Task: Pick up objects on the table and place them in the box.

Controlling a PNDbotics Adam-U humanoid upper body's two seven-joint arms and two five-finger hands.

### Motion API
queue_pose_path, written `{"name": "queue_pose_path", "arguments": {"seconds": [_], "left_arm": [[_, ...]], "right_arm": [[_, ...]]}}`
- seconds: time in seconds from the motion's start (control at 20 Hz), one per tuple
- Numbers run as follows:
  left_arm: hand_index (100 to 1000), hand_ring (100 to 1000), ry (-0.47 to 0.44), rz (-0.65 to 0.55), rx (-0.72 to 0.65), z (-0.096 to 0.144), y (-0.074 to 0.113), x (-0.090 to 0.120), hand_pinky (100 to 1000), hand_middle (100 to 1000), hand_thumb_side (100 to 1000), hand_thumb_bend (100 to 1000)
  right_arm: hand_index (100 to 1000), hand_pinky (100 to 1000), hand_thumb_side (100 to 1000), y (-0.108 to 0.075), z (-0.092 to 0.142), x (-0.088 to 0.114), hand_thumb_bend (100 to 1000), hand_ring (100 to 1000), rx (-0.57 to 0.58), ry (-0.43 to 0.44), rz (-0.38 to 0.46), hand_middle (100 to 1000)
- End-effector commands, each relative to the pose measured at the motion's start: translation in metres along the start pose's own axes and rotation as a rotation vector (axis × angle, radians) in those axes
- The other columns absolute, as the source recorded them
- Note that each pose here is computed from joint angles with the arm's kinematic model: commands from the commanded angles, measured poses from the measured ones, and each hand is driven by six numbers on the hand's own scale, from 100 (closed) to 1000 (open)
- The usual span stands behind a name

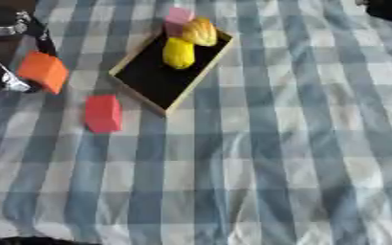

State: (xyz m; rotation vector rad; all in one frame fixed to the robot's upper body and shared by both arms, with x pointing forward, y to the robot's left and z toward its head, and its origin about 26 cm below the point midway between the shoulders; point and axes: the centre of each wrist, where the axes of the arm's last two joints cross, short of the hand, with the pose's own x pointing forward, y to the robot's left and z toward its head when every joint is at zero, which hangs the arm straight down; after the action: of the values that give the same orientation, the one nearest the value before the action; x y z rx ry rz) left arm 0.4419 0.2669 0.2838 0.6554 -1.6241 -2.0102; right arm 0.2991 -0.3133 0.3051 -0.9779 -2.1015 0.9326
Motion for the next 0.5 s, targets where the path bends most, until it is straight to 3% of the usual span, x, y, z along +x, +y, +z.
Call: {"name": "queue_pose_path", "arguments": {"seconds": [0.05,0.3,0.5], "left_arm": [[610,621,-0.158,-0.127,-0.049,-0.01,0.033,0.013,751,449,100,410],[600,613,-0.23,-0.092,0.014,-0.045,0.047,0.033,747,441,100,346],[602,611,-0.284,-0.044,0.043,-0.074,0.048,0.049,747,443,100,281]], "right_arm": [[900,927,412,-0.01,-0.001,0.004,100,1000,-0.025,-0.018,0.015,758],[898,926,414,-0.009,-0.002,0.005,100,1000,-0.026,-0.02,0.005,757],[898,926,415,-0.008,-0.003,0.005,100,1000,-0.027,-0.023,-0.007,757]]}}
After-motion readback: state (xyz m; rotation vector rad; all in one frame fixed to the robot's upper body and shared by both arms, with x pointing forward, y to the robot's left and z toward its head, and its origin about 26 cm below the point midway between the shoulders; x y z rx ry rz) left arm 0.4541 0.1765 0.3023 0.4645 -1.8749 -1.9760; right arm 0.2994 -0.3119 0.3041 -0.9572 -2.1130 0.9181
